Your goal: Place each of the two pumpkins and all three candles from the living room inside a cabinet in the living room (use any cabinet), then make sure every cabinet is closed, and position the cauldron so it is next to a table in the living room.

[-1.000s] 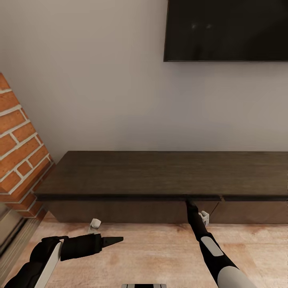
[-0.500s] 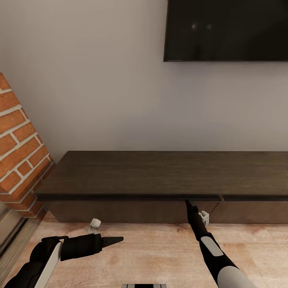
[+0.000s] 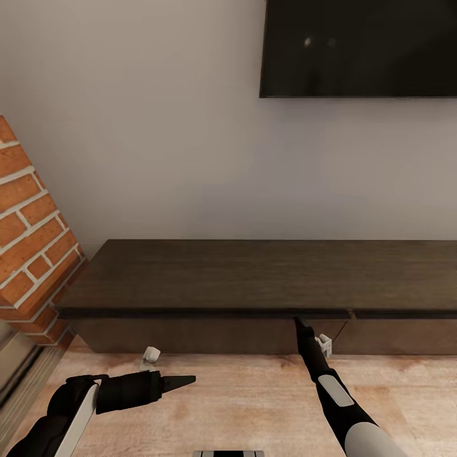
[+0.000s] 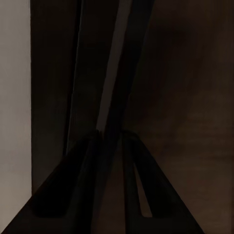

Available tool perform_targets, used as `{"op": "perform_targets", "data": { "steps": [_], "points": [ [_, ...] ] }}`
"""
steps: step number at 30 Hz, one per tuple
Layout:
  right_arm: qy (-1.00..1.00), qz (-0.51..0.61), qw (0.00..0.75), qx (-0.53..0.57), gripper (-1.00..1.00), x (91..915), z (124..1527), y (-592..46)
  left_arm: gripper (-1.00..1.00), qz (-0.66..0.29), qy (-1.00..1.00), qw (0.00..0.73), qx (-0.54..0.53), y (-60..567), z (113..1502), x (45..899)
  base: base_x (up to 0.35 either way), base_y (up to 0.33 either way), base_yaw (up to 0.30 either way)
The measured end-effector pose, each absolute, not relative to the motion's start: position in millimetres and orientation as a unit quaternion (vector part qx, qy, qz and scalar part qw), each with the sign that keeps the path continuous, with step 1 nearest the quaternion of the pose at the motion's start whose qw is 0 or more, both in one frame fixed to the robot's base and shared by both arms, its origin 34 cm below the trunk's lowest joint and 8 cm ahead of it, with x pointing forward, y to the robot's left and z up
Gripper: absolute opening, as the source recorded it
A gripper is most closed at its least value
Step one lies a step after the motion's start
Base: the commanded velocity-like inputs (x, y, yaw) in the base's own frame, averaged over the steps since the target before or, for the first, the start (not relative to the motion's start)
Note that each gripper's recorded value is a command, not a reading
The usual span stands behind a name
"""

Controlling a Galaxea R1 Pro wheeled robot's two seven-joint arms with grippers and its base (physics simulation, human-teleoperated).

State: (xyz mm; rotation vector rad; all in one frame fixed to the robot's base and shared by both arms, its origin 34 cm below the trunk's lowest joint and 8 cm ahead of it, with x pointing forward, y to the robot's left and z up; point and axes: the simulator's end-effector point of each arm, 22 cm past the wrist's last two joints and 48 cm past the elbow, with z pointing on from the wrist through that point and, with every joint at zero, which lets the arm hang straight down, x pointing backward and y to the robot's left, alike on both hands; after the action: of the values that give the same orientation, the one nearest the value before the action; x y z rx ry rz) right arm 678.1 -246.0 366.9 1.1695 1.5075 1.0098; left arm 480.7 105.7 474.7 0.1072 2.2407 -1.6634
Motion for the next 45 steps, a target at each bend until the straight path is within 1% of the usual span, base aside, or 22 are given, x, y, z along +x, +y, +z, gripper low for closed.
{"op": "perform_targets", "data": {
  "steps": [7, 12, 45],
  "points": [
    [0.616, 0.412, 0.472, 0.478, -1.00, 678.2, 366.9, -246.0, 1.00, -0.587, 0.790, 0.174, 0.038, 105.7, 474.7, 480.7, -0.002, 0.000, 0.000],
    [0.616, 0.412, 0.472, 0.478, -1.00, 678.2, 366.7, -246.1, 1.00, -0.586, 0.791, 0.173, 0.038, 105.8, 474.3, 480.7, -0.128, 0.000, 0.000],
    [0.616, 0.412, 0.472, 0.478, -1.00, 678.0, 366.5, -245.9, 1.00, -0.587, 0.791, 0.171, 0.040, 103.9, 473.9, 479.4, -0.222, 0.000, 0.000]
  ]
}}
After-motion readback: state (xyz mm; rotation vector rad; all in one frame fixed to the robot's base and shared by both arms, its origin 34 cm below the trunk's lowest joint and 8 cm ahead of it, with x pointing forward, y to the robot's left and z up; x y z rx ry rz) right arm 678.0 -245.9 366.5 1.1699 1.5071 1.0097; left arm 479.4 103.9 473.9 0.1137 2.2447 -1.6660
